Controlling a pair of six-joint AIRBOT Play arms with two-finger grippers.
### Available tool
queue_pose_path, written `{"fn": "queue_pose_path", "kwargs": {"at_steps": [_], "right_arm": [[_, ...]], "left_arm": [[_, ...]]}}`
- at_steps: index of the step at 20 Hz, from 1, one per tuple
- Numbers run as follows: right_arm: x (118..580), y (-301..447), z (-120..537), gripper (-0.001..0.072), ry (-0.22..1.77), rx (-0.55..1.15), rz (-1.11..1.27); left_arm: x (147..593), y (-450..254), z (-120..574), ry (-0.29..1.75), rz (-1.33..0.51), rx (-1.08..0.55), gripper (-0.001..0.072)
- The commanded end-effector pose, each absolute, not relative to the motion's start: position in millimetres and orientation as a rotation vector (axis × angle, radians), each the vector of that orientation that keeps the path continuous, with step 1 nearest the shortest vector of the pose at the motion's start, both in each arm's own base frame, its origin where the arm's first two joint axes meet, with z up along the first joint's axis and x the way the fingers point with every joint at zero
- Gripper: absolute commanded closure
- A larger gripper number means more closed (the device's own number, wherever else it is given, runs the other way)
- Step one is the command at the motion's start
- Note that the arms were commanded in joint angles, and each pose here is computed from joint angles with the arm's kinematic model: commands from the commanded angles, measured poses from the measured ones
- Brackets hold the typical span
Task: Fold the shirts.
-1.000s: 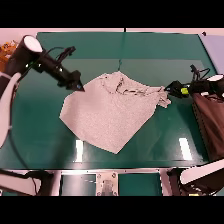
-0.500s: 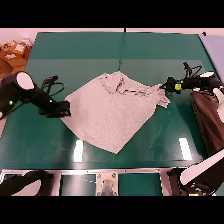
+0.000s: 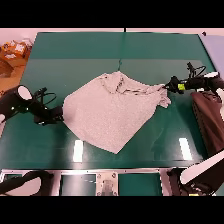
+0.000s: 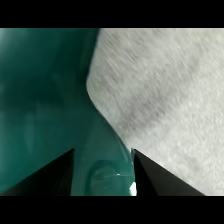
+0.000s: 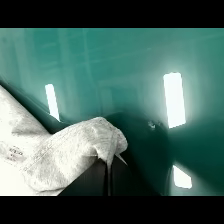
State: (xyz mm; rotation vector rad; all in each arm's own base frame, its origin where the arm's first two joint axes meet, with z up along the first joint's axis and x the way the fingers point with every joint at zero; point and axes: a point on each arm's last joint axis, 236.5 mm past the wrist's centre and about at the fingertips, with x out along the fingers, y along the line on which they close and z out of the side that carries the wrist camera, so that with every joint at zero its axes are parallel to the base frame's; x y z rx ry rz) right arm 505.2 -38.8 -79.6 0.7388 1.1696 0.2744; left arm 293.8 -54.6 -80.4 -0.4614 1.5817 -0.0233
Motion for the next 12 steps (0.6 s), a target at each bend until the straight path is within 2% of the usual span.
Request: {"fn": "queue_pose_path", "kwargs": {"at_steps": [1, 3, 4, 5, 8, 12], "right_arm": [[502.8, -45.2, -71.7, 0.0702, 1.169, 0.761, 0.250], [494.9, -47.6, -70.3, 0.0702, 1.195, 0.761, 0.220], [484.3, -50.5, -71.7, 0.0703, 1.231, 0.747, 0.192], [471.1, -55.2, -73.9, 0.0703, 1.268, 0.724, 0.156], [417.3, -70.3, -75.2, 0.0703, 1.364, 0.679, 0.008], [330.6, -34.1, -62.6, 0.0702, 1.433, 0.759, -0.079]], "left_arm": [[322.9, -65.8, -104.3, 1.514, -0.095, -0.590, 0.0293], [348.3, -80.1, -118.9, 1.451, -0.133, -0.682, 0.0311], [358.6, -82.7, -122.0, 1.433, -0.153, -0.697, 0.0535], [367.1, -83.2, -119.0, 1.421, -0.181, -0.681, 0.0674], [411.2, -67.8, -84.5, 1.314, -0.213, -0.552, 0.0690], [475.8, -48.1, -27.2, 1.172, -0.240, -0.424, 0.0691]]}}
